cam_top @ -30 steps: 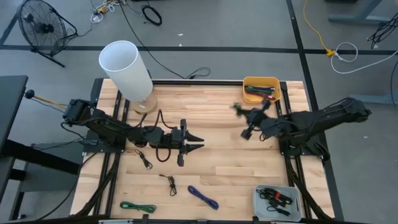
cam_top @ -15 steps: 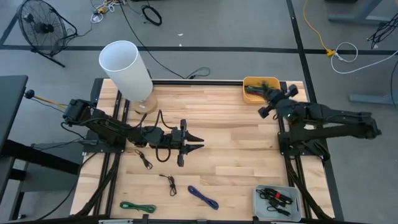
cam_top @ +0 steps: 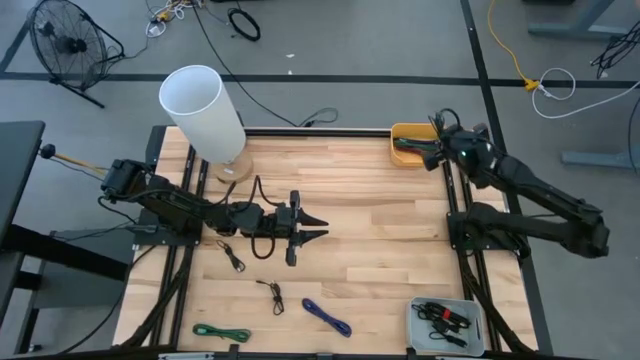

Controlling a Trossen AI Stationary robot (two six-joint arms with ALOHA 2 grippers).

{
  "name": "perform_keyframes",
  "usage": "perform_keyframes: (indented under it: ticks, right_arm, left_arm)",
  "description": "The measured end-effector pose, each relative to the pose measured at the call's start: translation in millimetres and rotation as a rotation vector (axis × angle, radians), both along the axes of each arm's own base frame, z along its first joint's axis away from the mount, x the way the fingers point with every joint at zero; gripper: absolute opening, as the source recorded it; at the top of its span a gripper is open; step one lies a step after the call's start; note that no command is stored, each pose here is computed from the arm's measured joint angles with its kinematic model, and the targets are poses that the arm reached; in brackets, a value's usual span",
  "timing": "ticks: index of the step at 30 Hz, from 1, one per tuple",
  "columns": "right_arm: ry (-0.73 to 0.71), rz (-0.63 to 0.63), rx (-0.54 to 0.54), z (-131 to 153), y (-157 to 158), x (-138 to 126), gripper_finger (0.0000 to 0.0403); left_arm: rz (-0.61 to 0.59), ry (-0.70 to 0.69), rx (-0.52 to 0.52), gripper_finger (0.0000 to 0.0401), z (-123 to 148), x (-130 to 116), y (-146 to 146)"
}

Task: Pick & Place USB Port
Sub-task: Put the black and green USB cable into the yellow bin

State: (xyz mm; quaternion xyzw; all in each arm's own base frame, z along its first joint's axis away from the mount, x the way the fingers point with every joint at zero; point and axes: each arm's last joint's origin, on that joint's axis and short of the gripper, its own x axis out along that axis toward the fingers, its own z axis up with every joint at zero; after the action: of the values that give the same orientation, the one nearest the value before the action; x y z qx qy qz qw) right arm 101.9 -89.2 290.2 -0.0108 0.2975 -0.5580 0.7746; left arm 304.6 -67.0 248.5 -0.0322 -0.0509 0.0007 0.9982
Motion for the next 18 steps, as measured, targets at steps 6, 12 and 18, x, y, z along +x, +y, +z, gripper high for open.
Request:
perform_keyframes:
  ticks: [6, 12, 18]
  right_arm:
    - [0.069, -0.008, 0.038, -8, -20, 9, 0.0000]
    - [0.176, 0.008, 0.073, -23, -34, 24, 0.0000]
    - [0.254, 0.038, 0.082, -54, -42, 34, 0.0000]
  left_arm:
    - [0.000, 0.001, 0.001, 0.0090, 0, 0, 0]
    - [0.000, 0.001, 0.001, 0.0090, 0, 0, 0]
    - [0.000, 0.003, 0.001, 0.0090, 0, 0, 0]
